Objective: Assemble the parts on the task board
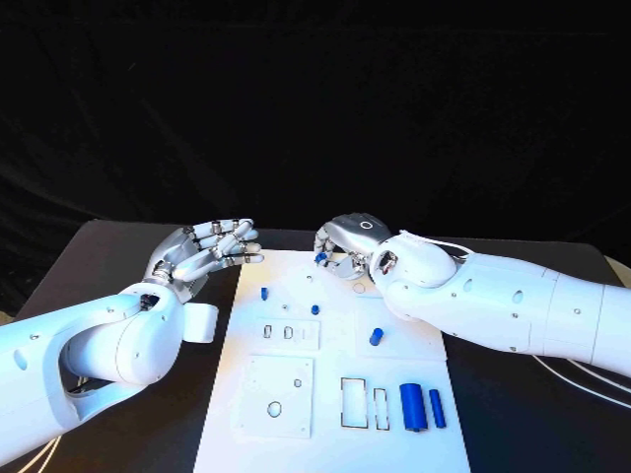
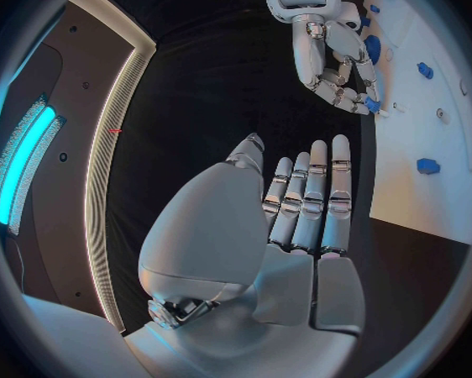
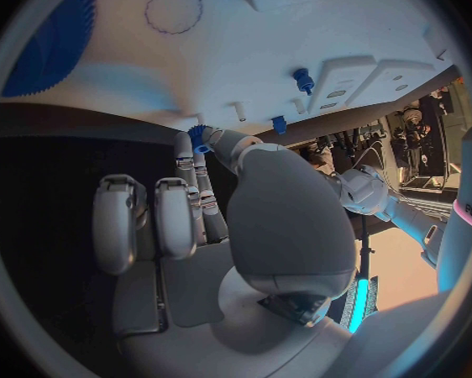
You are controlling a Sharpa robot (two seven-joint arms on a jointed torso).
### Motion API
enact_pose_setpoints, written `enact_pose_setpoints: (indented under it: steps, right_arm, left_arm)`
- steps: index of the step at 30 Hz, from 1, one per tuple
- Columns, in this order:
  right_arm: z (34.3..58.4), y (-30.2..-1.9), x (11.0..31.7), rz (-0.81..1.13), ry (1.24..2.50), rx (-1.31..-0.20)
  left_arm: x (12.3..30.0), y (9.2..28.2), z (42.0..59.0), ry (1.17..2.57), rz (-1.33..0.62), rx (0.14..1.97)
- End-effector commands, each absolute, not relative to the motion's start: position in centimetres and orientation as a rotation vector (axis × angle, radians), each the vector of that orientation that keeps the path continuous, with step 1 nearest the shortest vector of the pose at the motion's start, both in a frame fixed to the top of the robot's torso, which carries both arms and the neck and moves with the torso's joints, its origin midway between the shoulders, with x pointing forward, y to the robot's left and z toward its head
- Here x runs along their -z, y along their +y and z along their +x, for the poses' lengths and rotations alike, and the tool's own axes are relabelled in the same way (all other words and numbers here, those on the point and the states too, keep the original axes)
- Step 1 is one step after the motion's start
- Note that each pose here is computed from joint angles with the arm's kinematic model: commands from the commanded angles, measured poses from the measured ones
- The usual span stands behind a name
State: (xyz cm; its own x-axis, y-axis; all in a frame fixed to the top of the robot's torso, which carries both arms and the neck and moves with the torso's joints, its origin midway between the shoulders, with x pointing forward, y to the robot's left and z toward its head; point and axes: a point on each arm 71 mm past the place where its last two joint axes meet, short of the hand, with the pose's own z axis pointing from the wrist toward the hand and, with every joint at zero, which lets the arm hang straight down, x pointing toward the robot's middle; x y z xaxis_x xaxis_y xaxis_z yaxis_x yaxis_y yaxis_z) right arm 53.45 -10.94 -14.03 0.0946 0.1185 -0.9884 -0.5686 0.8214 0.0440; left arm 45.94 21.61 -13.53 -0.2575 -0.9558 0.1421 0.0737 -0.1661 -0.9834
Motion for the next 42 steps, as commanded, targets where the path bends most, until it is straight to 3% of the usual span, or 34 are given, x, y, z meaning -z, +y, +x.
enact_pose_setpoints:
  steps: [1,42]
  right_arm:
    - [53.56,-10.78,14.13,-0.392,1.393,-0.527]
    - [53.29,-10.61,14.93,-0.407,1.422,-0.52]
  left_arm:
    - [13.33,21.36,45.93,1.242,-1.115,1.577]
    - [12.89,21.78,46.19,1.234,-1.112,1.564]
